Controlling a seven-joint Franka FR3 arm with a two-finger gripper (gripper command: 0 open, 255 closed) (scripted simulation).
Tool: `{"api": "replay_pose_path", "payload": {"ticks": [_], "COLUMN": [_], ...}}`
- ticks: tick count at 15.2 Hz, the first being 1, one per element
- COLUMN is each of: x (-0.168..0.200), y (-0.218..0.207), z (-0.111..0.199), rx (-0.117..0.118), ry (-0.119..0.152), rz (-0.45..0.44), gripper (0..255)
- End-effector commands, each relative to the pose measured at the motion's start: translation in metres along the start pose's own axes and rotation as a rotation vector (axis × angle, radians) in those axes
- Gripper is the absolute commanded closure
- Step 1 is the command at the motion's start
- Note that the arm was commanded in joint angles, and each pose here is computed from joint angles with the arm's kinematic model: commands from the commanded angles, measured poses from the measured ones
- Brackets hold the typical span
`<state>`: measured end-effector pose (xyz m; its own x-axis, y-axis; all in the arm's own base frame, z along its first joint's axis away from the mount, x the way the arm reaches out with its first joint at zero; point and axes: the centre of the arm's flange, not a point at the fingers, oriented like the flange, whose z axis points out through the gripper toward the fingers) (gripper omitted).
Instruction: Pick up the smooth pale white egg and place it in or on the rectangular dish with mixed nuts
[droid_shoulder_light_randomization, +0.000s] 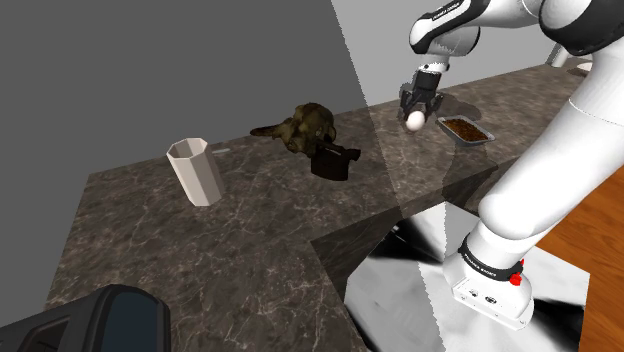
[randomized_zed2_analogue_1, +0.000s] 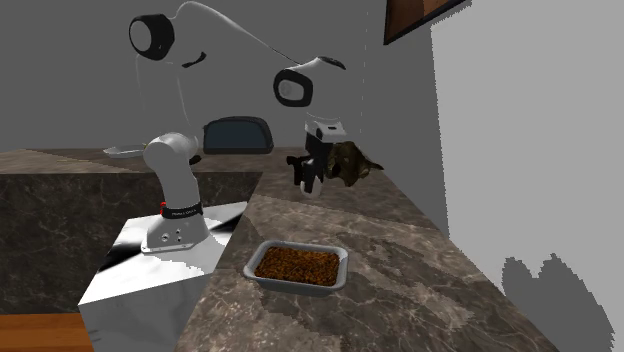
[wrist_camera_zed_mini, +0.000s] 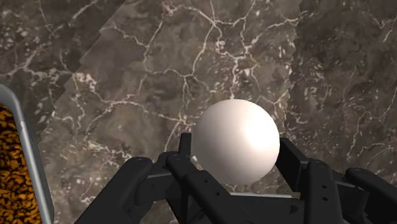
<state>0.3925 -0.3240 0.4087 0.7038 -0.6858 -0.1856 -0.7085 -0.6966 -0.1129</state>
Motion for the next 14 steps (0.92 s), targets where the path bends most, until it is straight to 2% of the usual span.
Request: {"api": "replay_pose_path", "payload": {"ticks": [1,8,14], "x": [-0.002,-0.008,0.013], "y": [-0.001,-0.004,0.071], "z": [-0.011,-0.042,-0.058], "rx": [0.0,0.0,0.0], "ry": [0.0,0.0,0.0], "rz": [0.0,0.0,0.0], "gripper": [255,255,255]}}
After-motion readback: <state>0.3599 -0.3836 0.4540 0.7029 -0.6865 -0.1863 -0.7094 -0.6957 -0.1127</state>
